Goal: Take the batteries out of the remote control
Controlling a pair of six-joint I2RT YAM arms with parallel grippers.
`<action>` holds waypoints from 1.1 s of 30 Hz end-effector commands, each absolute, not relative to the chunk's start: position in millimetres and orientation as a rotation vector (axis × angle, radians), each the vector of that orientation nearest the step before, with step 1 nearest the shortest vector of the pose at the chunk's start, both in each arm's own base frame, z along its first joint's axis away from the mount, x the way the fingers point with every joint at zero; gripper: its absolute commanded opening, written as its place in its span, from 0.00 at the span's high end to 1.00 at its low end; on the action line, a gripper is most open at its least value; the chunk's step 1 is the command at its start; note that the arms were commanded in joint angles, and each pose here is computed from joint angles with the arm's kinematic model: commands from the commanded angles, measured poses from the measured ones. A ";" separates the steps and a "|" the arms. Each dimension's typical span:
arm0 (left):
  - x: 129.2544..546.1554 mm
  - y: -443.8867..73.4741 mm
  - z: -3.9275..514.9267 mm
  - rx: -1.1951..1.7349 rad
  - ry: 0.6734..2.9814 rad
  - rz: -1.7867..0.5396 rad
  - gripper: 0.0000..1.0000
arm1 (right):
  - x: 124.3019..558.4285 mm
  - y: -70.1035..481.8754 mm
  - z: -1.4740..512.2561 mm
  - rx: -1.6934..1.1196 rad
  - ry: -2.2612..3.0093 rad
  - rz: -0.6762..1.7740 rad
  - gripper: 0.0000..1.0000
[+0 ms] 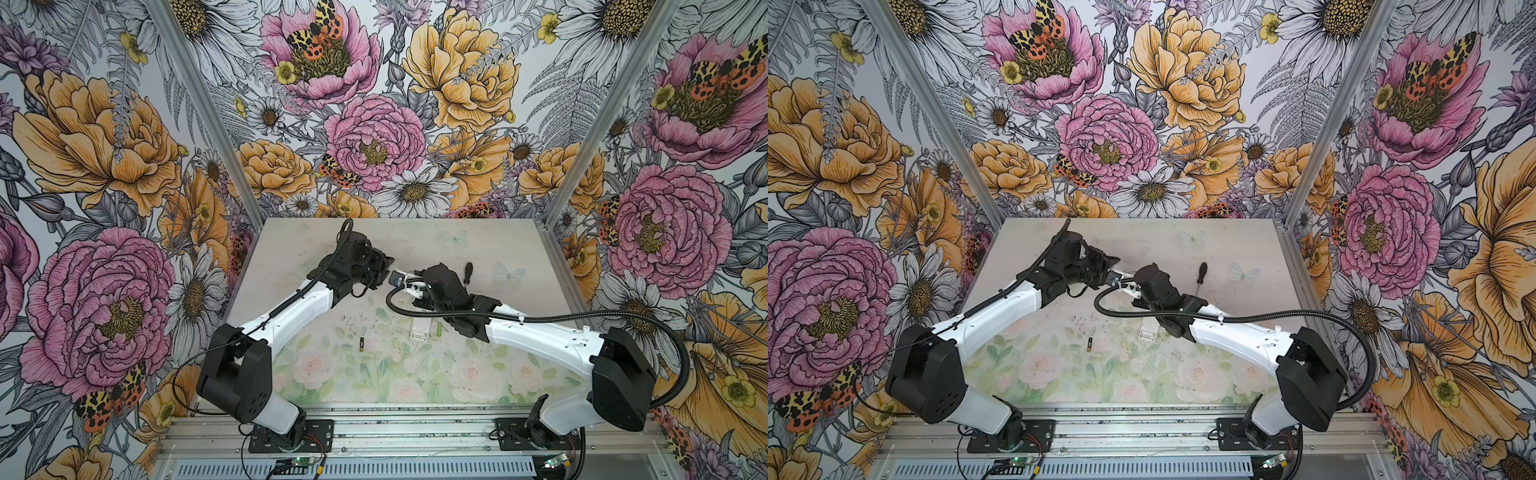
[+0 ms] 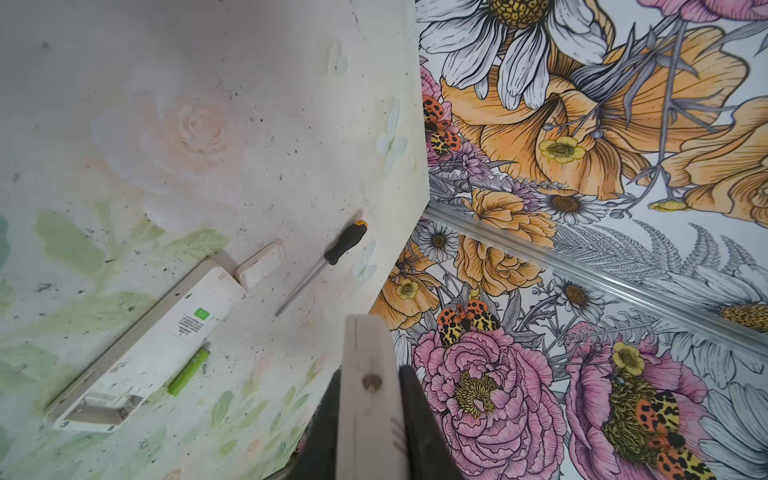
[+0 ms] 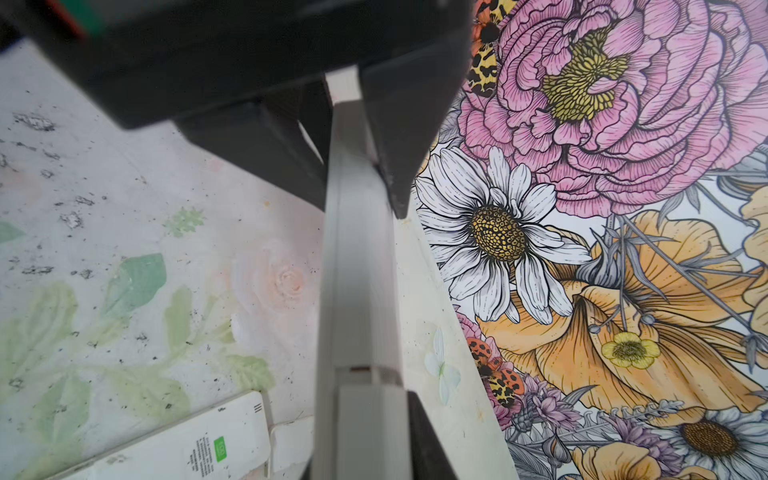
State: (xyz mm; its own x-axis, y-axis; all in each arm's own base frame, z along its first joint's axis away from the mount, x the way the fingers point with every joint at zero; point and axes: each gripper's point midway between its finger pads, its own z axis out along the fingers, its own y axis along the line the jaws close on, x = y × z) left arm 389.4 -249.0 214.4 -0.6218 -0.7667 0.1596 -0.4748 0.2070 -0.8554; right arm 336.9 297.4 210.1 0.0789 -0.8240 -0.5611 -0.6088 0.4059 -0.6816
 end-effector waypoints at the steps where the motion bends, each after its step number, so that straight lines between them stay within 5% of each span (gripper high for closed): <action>1: 408.5 -239.1 237.3 -1.104 2.043 -1.465 0.92 | 308.2 306.1 233.8 -1.244 1.637 -0.039 0.46; 4: 417.0 -211.5 236.7 -1.096 1.975 -1.419 0.98 | 282.4 302.8 238.1 -1.141 1.761 0.196 0.31; 8: 429.8 -170.1 245.3 -0.970 1.873 -1.318 1.00 | 259.5 305.5 249.4 -0.927 1.897 0.513 0.23; 12: 434.6 -149.5 248.6 -0.788 1.754 -1.281 1.00 | 272.1 321.7 265.7 -0.610 2.030 0.865 0.23; 18: 424.2 -158.3 261.9 -0.528 1.653 -1.273 1.00 | 351.2 332.6 251.9 0.068 2.121 1.406 0.31; 33: 409.4 -180.1 251.6 -0.479 1.680 -1.250 1.00 | 377.0 364.1 201.6 0.278 2.105 1.609 0.35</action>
